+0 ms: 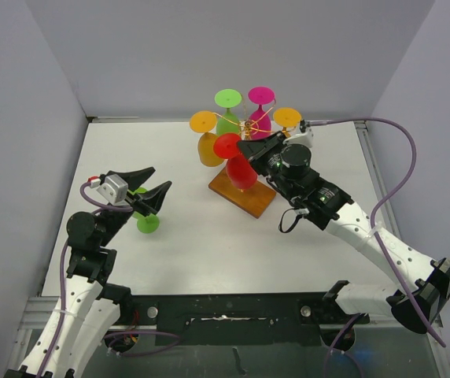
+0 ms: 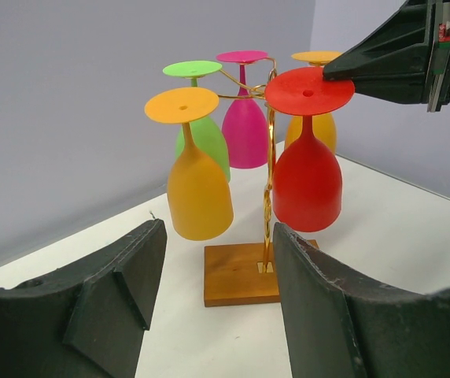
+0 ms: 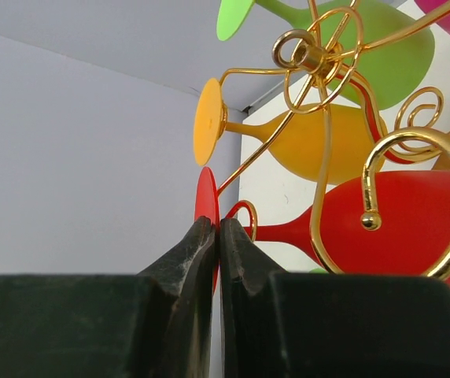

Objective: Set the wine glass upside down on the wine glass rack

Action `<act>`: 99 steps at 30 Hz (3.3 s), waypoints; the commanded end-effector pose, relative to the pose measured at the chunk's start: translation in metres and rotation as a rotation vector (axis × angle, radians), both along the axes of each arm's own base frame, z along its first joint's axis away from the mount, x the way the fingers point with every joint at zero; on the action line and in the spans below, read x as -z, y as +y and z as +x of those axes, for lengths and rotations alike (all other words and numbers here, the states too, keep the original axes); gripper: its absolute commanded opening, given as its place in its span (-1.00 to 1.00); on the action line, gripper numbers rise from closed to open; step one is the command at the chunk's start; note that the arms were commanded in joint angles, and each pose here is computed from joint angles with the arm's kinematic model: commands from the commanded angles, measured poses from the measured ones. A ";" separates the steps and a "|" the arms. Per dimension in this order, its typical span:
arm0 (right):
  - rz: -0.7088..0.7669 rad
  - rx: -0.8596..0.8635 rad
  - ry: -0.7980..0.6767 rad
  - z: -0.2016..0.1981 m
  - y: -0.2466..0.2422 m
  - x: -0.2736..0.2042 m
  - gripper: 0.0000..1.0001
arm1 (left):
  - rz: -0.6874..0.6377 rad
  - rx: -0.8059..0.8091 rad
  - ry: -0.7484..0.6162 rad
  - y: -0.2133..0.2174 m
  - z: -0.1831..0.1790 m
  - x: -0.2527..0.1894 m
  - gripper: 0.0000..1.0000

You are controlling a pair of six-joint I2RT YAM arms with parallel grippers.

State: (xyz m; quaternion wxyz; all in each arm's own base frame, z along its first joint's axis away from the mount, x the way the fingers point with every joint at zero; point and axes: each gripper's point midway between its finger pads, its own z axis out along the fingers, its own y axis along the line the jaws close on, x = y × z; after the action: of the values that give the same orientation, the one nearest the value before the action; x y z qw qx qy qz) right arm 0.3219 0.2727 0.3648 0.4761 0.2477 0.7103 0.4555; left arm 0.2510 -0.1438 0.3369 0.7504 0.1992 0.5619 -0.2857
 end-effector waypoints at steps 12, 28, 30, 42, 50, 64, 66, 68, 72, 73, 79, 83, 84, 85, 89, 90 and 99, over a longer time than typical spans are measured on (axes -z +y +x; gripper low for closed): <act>0.026 0.100 -0.029 0.003 -0.022 -0.014 -0.64 | -0.017 -0.031 -0.042 0.005 0.001 -0.014 0.09; 0.039 0.150 -0.090 -0.006 -0.049 -0.028 -0.02 | -0.084 -0.188 0.033 0.029 0.020 -0.013 0.22; 0.040 0.164 -0.115 -0.010 -0.057 -0.034 0.04 | -0.100 -0.236 0.066 0.036 0.027 -0.010 0.22; -0.101 0.238 -0.291 -0.021 -0.092 -0.066 0.14 | -0.156 -0.469 0.494 0.066 0.046 0.033 0.22; -0.215 0.254 -0.348 -0.020 -0.099 -0.071 0.15 | -0.121 -0.585 0.840 0.075 0.037 0.095 0.06; -0.218 0.253 -0.343 -0.020 -0.100 -0.064 0.15 | -0.027 -0.626 1.022 0.069 0.068 0.159 -0.30; -0.216 0.251 -0.342 -0.020 -0.099 -0.063 0.15 | -0.014 -0.629 1.032 0.069 0.070 0.163 -0.38; -0.215 0.249 -0.343 -0.020 -0.099 -0.063 0.15 | -0.001 -0.632 1.040 0.069 0.071 0.167 -0.44; -0.217 0.244 -0.344 -0.020 -0.098 -0.063 0.15 | 0.018 -0.647 1.041 0.072 0.072 0.169 -0.61; -0.218 0.244 -0.343 -0.019 -0.097 -0.063 0.15 | 0.022 -0.649 1.037 0.073 0.072 0.168 -0.68; -0.210 0.240 -0.350 -0.020 -0.097 -0.066 0.15 | 0.027 -0.672 0.980 0.079 0.074 0.149 -1.00; -0.210 0.225 -0.359 -0.019 -0.093 -0.068 0.15 | 0.012 -0.660 0.897 0.081 0.074 0.120 -1.00; -0.211 0.219 -0.363 -0.019 -0.091 -0.069 0.15 | 0.004 -0.651 0.866 0.081 0.074 0.111 -1.00; -0.212 0.212 -0.369 -0.019 -0.089 -0.070 0.15 | -0.007 -0.645 0.832 0.081 0.074 0.101 -1.00; -0.214 0.146 -0.410 -0.020 -0.075 -0.074 0.16 | -0.082 -0.587 0.654 0.078 0.069 0.054 -1.00; -0.212 0.124 -0.425 -0.021 -0.071 -0.076 0.18 | -0.102 -0.556 0.595 0.075 0.066 0.040 -1.00; -0.172 -0.046 -0.572 -0.032 -0.037 -0.089 0.32 | -0.259 -0.344 0.107 0.061 0.020 -0.069 -1.00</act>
State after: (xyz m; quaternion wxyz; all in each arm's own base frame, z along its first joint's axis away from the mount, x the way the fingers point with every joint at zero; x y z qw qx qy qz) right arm 0.2998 0.2221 0.4243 0.6494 0.0967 0.6334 0.4096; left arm 0.2865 -0.0743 0.3380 0.6886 -0.0607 0.6959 -0.1946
